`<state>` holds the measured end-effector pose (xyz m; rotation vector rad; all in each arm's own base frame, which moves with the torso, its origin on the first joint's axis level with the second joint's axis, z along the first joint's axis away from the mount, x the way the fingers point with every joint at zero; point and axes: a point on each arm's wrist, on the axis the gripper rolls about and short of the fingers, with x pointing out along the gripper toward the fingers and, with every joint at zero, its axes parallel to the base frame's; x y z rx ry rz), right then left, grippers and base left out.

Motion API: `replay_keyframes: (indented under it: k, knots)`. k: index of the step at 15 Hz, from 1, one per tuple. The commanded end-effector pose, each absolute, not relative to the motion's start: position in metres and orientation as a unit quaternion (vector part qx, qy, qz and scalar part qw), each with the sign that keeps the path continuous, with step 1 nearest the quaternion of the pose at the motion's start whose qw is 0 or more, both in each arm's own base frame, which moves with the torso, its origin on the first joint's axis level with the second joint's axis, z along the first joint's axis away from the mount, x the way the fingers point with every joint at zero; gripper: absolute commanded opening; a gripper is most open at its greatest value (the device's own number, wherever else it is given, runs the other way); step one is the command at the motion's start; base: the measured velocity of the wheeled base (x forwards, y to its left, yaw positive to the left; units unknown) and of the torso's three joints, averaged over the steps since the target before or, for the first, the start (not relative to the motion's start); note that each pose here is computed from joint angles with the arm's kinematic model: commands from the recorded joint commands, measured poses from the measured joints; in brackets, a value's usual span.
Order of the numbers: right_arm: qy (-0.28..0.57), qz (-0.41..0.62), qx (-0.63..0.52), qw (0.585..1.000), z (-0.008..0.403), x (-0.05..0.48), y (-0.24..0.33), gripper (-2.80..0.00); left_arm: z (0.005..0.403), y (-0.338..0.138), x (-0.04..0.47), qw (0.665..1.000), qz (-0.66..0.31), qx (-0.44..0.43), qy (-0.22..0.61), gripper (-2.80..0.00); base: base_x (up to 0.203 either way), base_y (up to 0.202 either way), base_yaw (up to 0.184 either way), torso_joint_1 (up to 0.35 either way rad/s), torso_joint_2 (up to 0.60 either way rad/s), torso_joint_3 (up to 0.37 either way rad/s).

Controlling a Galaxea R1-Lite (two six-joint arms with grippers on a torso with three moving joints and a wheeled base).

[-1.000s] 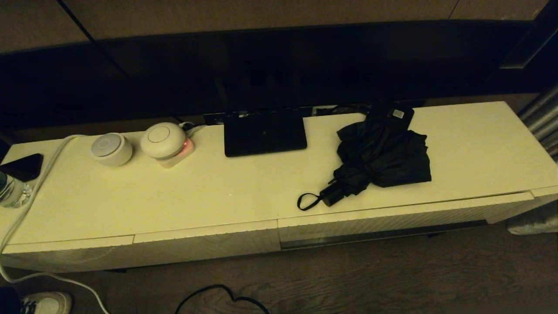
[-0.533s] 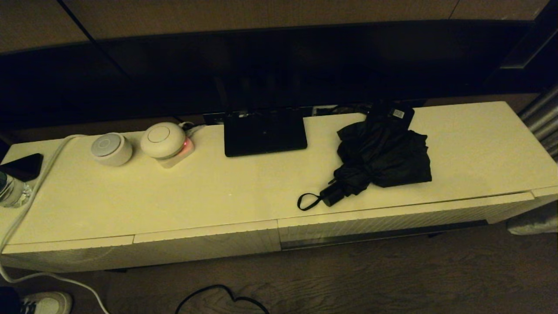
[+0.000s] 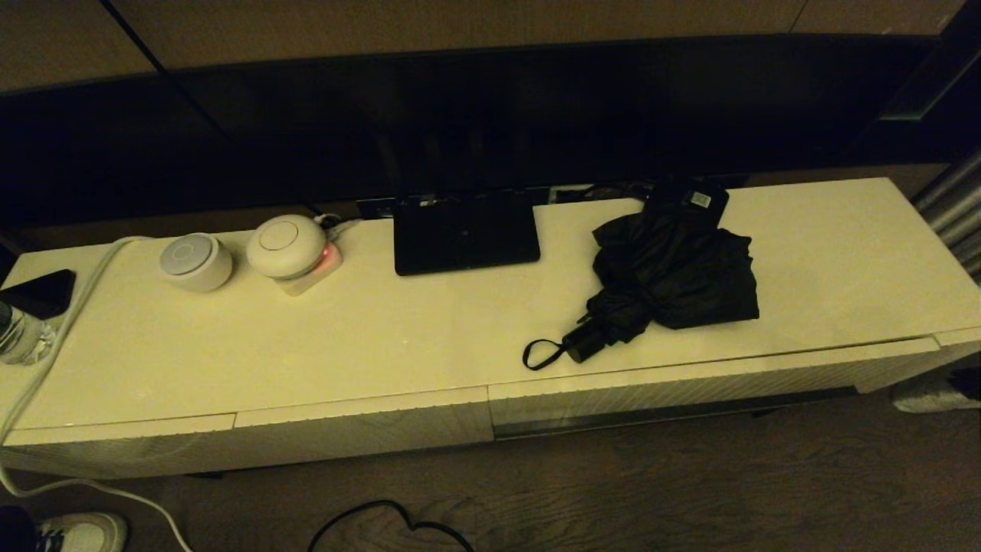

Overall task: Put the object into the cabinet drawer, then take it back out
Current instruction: Open the drawer

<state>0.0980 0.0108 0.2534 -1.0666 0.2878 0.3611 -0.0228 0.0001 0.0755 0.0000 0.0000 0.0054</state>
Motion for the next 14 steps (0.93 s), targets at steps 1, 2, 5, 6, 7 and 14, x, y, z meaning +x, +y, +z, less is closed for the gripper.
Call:
replay_keyframes:
  k: [1, 2, 5, 6, 7, 14]
  knots:
    - [0.19, 0.233, -0.561, 0.772, 0.235, 0.137, 0.016, -2.8, 0.075, 0.0, -0.023, 1.0, 0.003, 0.0, 0.002, -2.8, 0.0, 0.0, 0.0, 0.0, 0.0, 0.0]
    - [0.204, 0.256, -0.575, 0.75, 0.227, 0.145, 0.018, -2.8, 0.075, 0.0, -0.023, 1.0, 0.003, 0.0, 0.002, -2.8, 0.0, 0.0, 0.0, 0.0, 0.0, 0.0]
    - [0.229, 0.315, -0.6, 0.699, 0.208, 0.16, 0.025, -2.8, 0.075, 0.0, -0.023, 1.0, 0.003, 0.0, 0.002, -2.8, 0.0, 0.0, 0.0, 0.0, 0.0, 0.0]
    - [0.236, 0.33, -0.605, 0.685, 0.202, 0.167, 0.026, -2.8, 0.075, 0.0, -0.023, 1.0, 0.003, 0.0, 0.002, -2.8, 0.0, 0.0, 0.0, 0.0, 0.0, 0.0]
    - [0.242, 0.339, -0.607, 0.677, 0.197, 0.172, 0.027, -2.8, 0.075, 0.0, -0.023, 1.0, 0.003, 0.0, 0.002, -2.8, 0.0, 0.0, 0.0, 0.0, 0.0, 0.0]
    - [0.237, 0.368, -0.617, 0.654, 0.144, 0.198, 0.046, -2.8, 0.075, 0.0, -0.023, 1.0, 0.003, 0.0, 0.002, -2.8, 0.0, 0.0, 0.0, 0.0, 0.0, 0.0]
